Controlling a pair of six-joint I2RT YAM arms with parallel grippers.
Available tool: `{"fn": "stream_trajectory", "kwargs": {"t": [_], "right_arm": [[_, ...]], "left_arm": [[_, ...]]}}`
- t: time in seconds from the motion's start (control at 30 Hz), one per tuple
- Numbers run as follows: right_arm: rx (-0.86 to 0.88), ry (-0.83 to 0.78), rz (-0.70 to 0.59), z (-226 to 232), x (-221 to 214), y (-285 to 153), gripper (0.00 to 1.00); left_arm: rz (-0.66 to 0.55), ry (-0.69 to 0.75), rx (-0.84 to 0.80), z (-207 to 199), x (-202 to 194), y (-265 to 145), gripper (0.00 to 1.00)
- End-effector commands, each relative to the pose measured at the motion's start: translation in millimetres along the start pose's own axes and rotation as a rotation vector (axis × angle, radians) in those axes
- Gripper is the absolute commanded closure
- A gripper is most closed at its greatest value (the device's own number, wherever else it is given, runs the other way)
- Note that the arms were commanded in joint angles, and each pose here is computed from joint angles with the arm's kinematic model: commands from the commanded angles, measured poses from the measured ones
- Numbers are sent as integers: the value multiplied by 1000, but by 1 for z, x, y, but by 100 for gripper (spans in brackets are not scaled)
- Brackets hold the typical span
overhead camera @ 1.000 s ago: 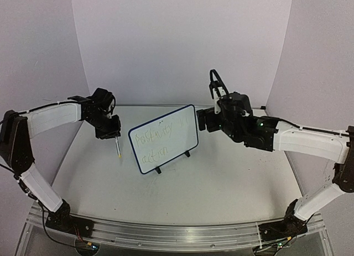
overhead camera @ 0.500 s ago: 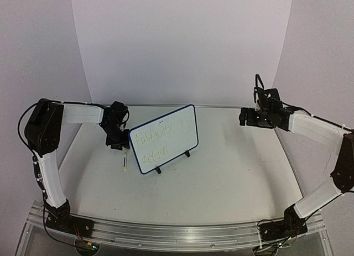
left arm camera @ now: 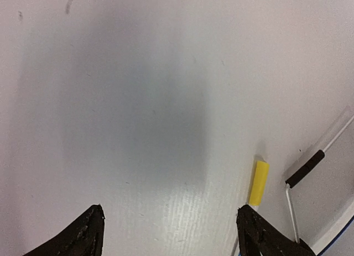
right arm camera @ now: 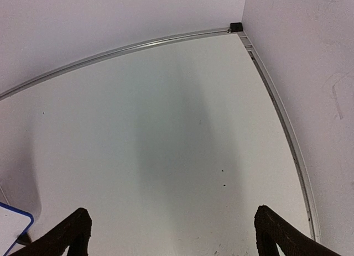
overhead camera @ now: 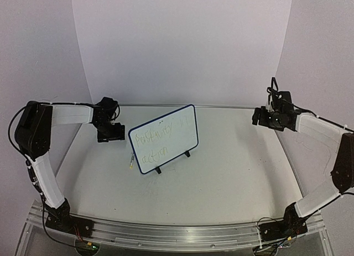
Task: Write a sentence on the whiteboard
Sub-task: Reset both arms
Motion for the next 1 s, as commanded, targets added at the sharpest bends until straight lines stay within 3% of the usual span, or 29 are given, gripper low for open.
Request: {"fn": "stream_trajectory", "kwargs": {"t": [0.0,0.17,0.37,0.6,0.97], "right_arm": [[-20,39,-153,-21,9,-17,2],[-3,32,-329,-30,1,-36,2],[-8,-5,-482,-42,-32,-42,2],[-76,-31,-479,-54,-66,-28,2],[-110,-37,-470,-62,-89,-20,2]], "left_arm": [[-304,-86,46,45,41,-50,15],[-591,-144,114,80,50,-88,12],[-884,-167,230,103,29,-97,9],[-855,-157,328,117,1,-66,5],[-867,-83,313,116,-7,-65,1]]}}
Point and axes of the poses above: each gripper's point midway between its finger pads, its own y axis out along the fingers, its own z axis along the line the jaws close on, x = y × z, the point moved 8 cm from there along -y, back along the fingers
